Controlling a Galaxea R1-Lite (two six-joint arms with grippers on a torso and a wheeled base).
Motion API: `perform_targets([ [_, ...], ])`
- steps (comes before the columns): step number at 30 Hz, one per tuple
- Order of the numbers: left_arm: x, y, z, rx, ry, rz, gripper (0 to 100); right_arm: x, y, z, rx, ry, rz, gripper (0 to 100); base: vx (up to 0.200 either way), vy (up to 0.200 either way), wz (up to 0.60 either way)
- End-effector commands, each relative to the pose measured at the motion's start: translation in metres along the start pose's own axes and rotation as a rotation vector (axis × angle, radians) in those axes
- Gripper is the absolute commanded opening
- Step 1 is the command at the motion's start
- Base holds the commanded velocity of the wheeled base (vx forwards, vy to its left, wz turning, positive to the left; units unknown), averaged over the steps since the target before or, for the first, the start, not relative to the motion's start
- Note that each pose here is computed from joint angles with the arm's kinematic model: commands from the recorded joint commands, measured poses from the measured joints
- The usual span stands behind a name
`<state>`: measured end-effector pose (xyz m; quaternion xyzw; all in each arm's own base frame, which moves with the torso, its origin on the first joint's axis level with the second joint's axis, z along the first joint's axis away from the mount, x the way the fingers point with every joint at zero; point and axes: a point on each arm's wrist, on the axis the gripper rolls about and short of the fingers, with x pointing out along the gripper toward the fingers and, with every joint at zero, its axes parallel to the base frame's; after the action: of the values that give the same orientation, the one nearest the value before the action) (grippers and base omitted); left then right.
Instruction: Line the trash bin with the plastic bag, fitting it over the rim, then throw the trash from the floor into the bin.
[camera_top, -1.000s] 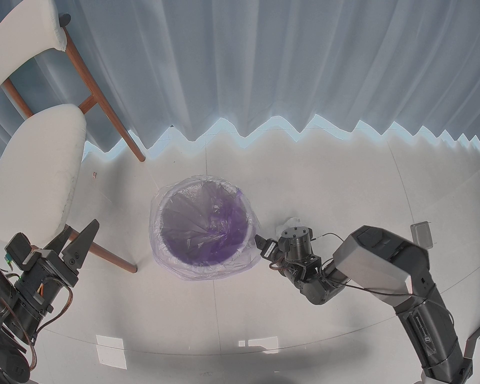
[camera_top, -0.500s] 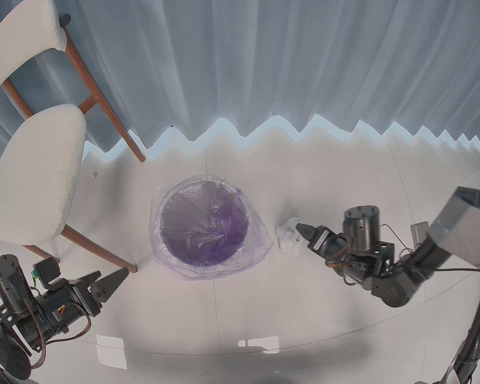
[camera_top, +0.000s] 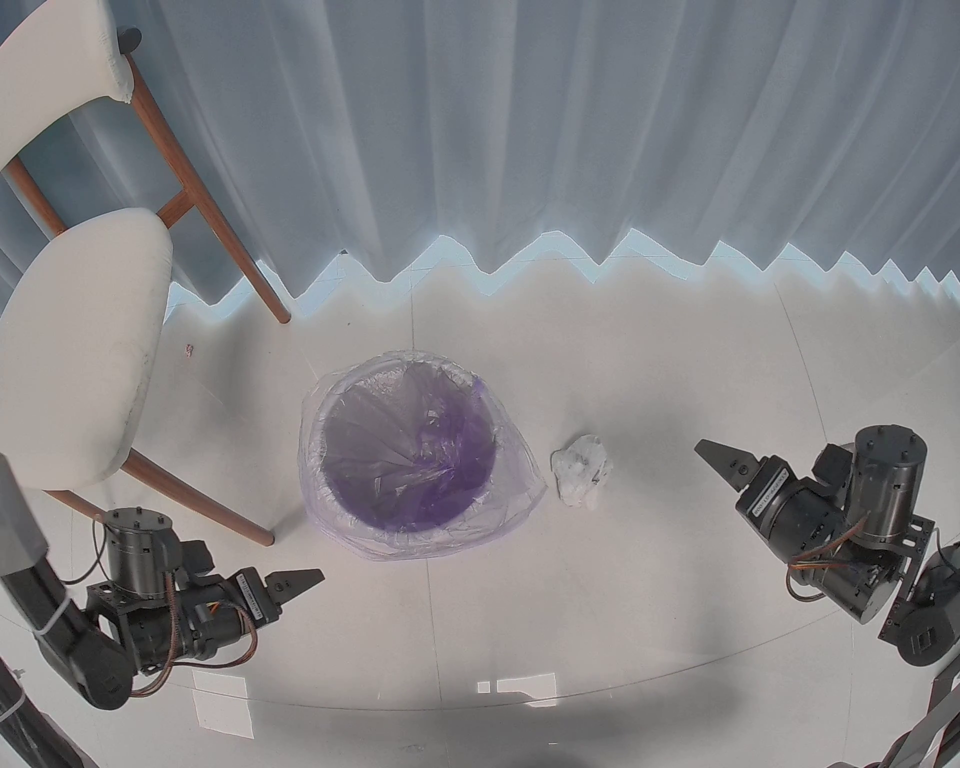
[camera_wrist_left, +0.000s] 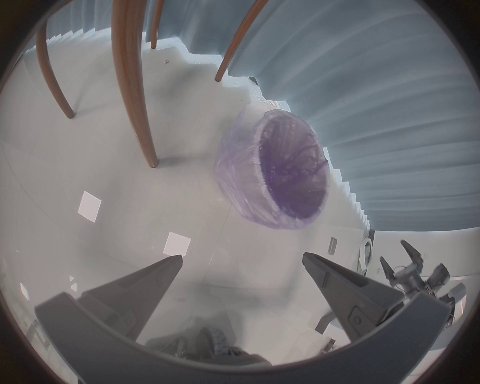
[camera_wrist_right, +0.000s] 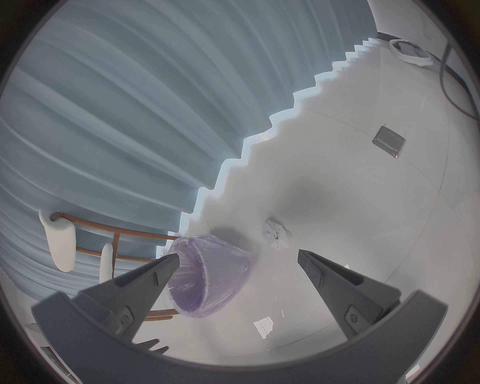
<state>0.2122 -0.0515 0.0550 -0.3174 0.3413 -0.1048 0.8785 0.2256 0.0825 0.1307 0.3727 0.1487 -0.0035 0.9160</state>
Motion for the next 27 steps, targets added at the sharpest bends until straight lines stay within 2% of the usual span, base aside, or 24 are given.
perform_targets([
  [1, 0.066, 0.039, -0.022, -0.059, 0.014, 0.068, 100, -0.028, -0.009, 0.004, 0.037, -0.03, 0.028, 100, 0.0, 0.0, 0.0],
  [2, 0.073, 0.042, -0.023, -0.049, -0.016, 0.058, 100, -0.028, -0.01, 0.004, 0.034, -0.029, 0.025, 100, 0.0, 0.0, 0.0],
  [4, 0.08, 0.046, -0.026, -0.053, -0.01, 0.084, 100, -0.029, -0.011, 0.003, 0.035, -0.027, 0.021, 100, 0.0, 0.0, 0.0],
  [9, 0.089, 0.031, -0.019, -0.075, -0.046, 0.016, 100, -0.029, -0.01, 0.003, 0.036, -0.026, 0.024, 100, 0.0, 0.0, 0.0],
  [15, 0.098, 0.025, -0.008, -0.068, -0.094, -0.02, 100, -0.028, -0.008, 0.002, 0.029, -0.023, 0.031, 100, 0.0, 0.0, 0.0],
  [21, 0.099, 0.02, 0.0, -0.063, -0.133, -0.043, 100, -0.028, -0.01, 0.0, 0.028, -0.014, 0.021, 100, 0.0, 0.0, 0.0],
  [27, 0.105, 0.024, 0.007, -0.071, -0.157, -0.039, 100, -0.027, -0.009, 0.001, 0.027, -0.017, 0.026, 100, 0.0, 0.0, 0.0],
])
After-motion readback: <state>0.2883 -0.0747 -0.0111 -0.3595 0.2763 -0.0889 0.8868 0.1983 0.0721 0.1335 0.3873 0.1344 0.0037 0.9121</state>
